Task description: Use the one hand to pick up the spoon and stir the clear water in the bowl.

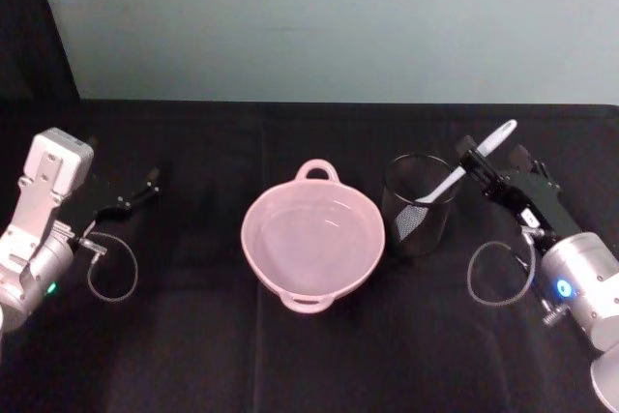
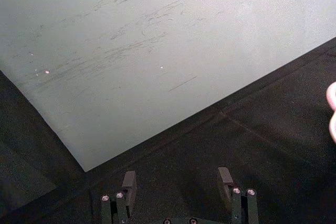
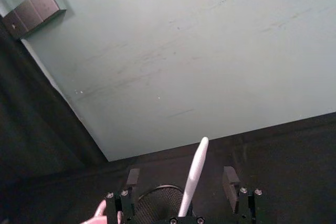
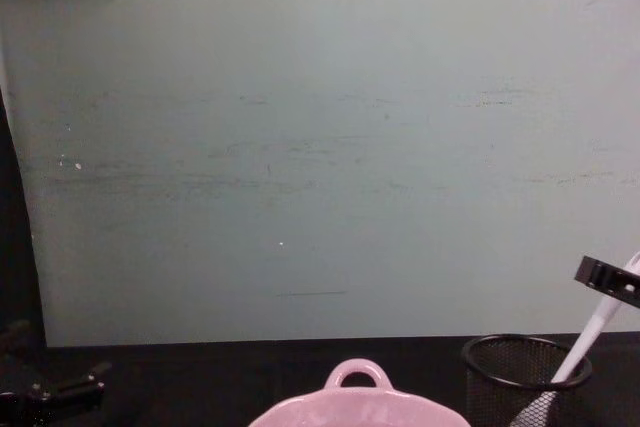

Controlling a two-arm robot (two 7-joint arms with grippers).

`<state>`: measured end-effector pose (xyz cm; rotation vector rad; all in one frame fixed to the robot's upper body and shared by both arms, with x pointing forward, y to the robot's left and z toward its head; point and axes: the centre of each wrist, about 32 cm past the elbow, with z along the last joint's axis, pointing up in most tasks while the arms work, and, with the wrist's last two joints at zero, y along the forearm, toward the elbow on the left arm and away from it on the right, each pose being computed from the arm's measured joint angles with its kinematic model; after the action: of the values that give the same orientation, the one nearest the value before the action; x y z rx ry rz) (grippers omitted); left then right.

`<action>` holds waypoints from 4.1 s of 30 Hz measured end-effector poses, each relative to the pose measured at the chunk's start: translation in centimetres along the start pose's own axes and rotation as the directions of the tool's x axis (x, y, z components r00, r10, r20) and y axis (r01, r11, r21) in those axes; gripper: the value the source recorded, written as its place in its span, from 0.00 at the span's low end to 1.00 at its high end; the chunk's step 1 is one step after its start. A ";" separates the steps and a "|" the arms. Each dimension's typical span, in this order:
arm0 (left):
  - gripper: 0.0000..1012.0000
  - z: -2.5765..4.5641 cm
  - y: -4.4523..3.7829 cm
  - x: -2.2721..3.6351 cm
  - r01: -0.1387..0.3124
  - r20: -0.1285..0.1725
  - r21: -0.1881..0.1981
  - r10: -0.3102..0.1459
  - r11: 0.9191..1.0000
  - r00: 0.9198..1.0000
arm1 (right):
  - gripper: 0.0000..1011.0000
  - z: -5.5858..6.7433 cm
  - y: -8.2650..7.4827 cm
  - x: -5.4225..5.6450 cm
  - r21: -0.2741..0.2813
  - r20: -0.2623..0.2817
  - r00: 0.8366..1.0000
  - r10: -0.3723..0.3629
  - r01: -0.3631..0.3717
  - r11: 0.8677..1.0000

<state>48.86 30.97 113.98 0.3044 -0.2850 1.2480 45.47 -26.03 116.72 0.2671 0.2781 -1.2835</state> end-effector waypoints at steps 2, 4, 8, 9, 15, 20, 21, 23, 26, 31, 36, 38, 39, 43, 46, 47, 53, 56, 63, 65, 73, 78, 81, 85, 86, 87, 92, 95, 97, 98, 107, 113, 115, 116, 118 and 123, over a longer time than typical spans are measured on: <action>1.00 0.00 0.00 0.00 0.000 0.000 0.000 0.000 1.000 1.000 | 0.99 0.0 0.3 -0.1 -0.002 -0.011 1.000 -0.002 0.002 1.000; 1.00 0.00 0.00 0.00 0.000 0.000 0.000 0.000 1.000 1.000 | 0.99 -0.1 0.7 -0.2 -0.005 -0.029 1.000 -0.004 0.003 1.000; 1.00 0.00 0.00 0.00 0.000 0.000 0.000 0.000 1.000 1.000 | 0.99 -0.2 1.2 -0.4 -0.020 -0.051 0.999 -0.010 0.009 1.000; 1.00 0.00 0.00 0.00 0.000 0.000 0.000 0.000 1.000 1.000 | 0.99 -0.2 1.2 -0.4 -0.020 -0.051 0.999 -0.010 0.009 1.000; 1.00 0.00 0.00 0.00 0.000 0.000 0.000 0.000 1.000 1.000 | 0.99 -0.2 1.1 -0.4 -0.020 -0.049 0.999 -0.010 0.009 1.000; 1.00 0.00 0.00 0.00 0.000 0.000 0.000 0.000 1.000 1.000 | 0.90 -0.2 1.1 -0.4 -0.017 -0.048 0.999 -0.009 0.008 1.000; 1.00 0.00 0.00 0.00 0.000 0.000 0.000 0.000 1.000 1.000 | 0.89 -0.2 1.1 -0.4 -0.017 -0.047 0.999 -0.008 0.008 1.000; 1.00 0.00 0.00 0.00 0.000 0.000 0.000 0.000 1.000 1.000 | 0.83 -0.2 1.1 -0.4 -0.017 -0.047 0.999 -0.008 0.007 1.000; 1.00 0.00 0.00 0.00 0.000 0.000 0.000 0.000 1.000 1.000 | 0.73 -0.2 1.1 -0.4 -0.016 -0.046 0.999 -0.007 0.006 1.000; 1.00 0.00 0.00 0.00 0.000 0.000 0.000 0.000 1.000 1.000 | 0.60 -0.2 1.1 -0.4 -0.015 -0.045 0.999 -0.007 0.006 1.000; 1.00 0.00 0.00 0.00 0.000 0.000 0.000 0.000 1.000 1.000 | 0.45 -0.2 1.1 -0.4 -0.014 -0.044 0.999 -0.006 0.006 1.000; 1.00 0.00 0.00 0.00 0.000 0.000 0.000 0.000 1.000 1.000 | 0.38 -0.2 1.1 -0.4 -0.014 -0.044 0.999 -0.006 0.006 1.000; 1.00 0.00 0.00 0.00 0.000 0.000 0.000 0.000 1.000 1.000 | 0.34 -0.2 1.0 -0.4 -0.014 -0.044 0.999 -0.006 0.006 1.000; 1.00 0.00 0.00 0.00 0.000 0.000 0.000 0.000 1.000 1.000 | 0.22 -0.2 1.0 -0.4 -0.014 -0.044 0.999 -0.006 0.006 1.000; 1.00 0.00 0.00 0.00 0.000 0.000 0.000 0.000 1.000 1.000 | 0.13 -0.2 1.0 -0.4 -0.013 -0.044 0.999 -0.006 0.006 1.000; 1.00 0.00 0.00 0.00 0.000 0.000 0.000 0.000 1.000 1.000 | 0.12 -0.2 1.0 -0.4 -0.013 -0.043 0.999 -0.006 0.005 1.000; 1.00 0.00 0.00 0.00 0.000 0.000 0.000 0.000 1.000 1.000 | 0.11 -0.2 1.0 -0.4 -0.013 -0.043 0.999 -0.006 0.006 1.000; 1.00 0.00 0.00 0.00 0.000 0.000 0.000 0.000 1.000 1.000 | 0.11 -0.2 1.0 -0.4 -0.013 -0.043 0.999 -0.006 0.006 1.000; 1.00 0.00 0.00 0.00 0.000 0.000 0.000 0.000 1.000 1.000 | 0.11 0.4 0.7 -0.7 0.011 0.013 0.999 0.050 -0.051 0.999; 1.00 0.00 0.00 0.00 0.000 0.000 0.000 0.000 1.000 1.000 | 0.11 0.9 0.5 -1.0 0.023 0.041 0.996 0.083 -0.084 0.996; 1.00 0.00 0.00 0.00 0.000 0.000 0.000 0.000 1.000 1.000 | 0.11 3.5 -0.3 -2.2 0.036 0.183 0.967 0.178 -0.187 0.982; 1.00 0.00 0.00 0.00 0.000 0.000 0.000 0.000 1.000 1.000 | 0.11 5.7 -0.9 -2.8 0.010 0.296 0.924 0.243 -0.257 0.966; 1.00 0.00 0.00 0.00 0.000 0.000 0.000 0.000 1.000 1.000 | 0.11 6.7 -1.0 -3.0 -0.003 0.335 0.903 0.270 -0.285 0.958; 1.00 0.00 0.00 0.00 0.000 0.000 0.000 0.000 1.000 1.000 | 0.11 9.0 -1.2 -3.6 -0.032 0.407 0.852 0.329 -0.346 0.937; 1.00 0.00 0.00 0.00 0.000 0.000 0.000 0.000 1.000 1.000 | 0.11 9.4 -1.2 -3.7 -0.037 0.416 0.844 0.338 -0.356 0.934; 1.00 0.00 0.00 0.00 0.000 0.000 0.000 0.000 1.000 1.000 | 0.11 10.1 -1.2 -4.0 -0.047 0.432 0.828 0.357 -0.375 0.926; 1.00 0.00 0.00 0.00 0.000 0.000 0.000 0.000 1.000 1.000 | 0.11 12.0 -0.7 -4.8 -0.070 0.457 0.790 0.408 -0.425 0.902; 1.00 0.00 0.00 0.00 0.000 0.000 0.000 0.000 1.000 1.000 | 0.11 12.7 -0.2 -5.4 -0.083 0.453 0.777 0.438 -0.452 0.888; 1.00 0.00 0.00 0.00 0.000 0.000 0.000 0.000 1.000 1.000 | 0.11 13.0 0.0 -5.7 -0.089 0.446 0.772 0.454 -0.466 0.880; 1.00 0.00 0.00 0.00 0.000 0.000 0.000 0.000 1.000 1.000 | 0.11 13.1 0.1 -5.9 -0.092 0.442 0.769 0.462 -0.474 0.876; 1.00 0.00 0.00 0.00 0.000 0.000 0.000 0.000 1.000 1.000 | 0.11 12.1 1.8 -7.6 -0.162 0.381 0.732 0.565 -0.549 0.820; 1.00 0.00 0.00 0.00 0.000 0.000 0.000 0.000 1.000 1.000 | 0.11 9.2 3.3 -7.1 -0.222 0.369 0.722 0.585 -0.543 0.810; 1.00 0.00 0.00 0.00 0.000 0.000 0.000 0.000 1.000 1.000 | 0.11 8.4 3.7 -6.7 -0.231 0.385 0.715 0.584 -0.539 0.810; 1.00 0.00 0.00 0.00 0.000 0.000 0.000 0.000 1.000 1.000 | 0.11 8.2 3.8 -6.5 -0.233 0.390 0.712 0.584 -0.538 0.811; 1.00 0.00 0.00 0.00 0.000 0.000 0.000 0.000 1.000 1.000 | 0.11 7.5 4.1 -5.9 -0.236 0.410 0.705 0.578 -0.531 0.814; 1.00 0.00 0.00 0.00 0.000 0.000 0.000 0.000 1.000 1.000 | 0.11 6.5 4.4 -4.7 -0.242 0.443 0.697 0.563 -0.512 0.824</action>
<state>48.86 30.97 113.98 0.3044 -0.2850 1.2480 48.89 -22.92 124.67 -0.0827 -0.1823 -0.7023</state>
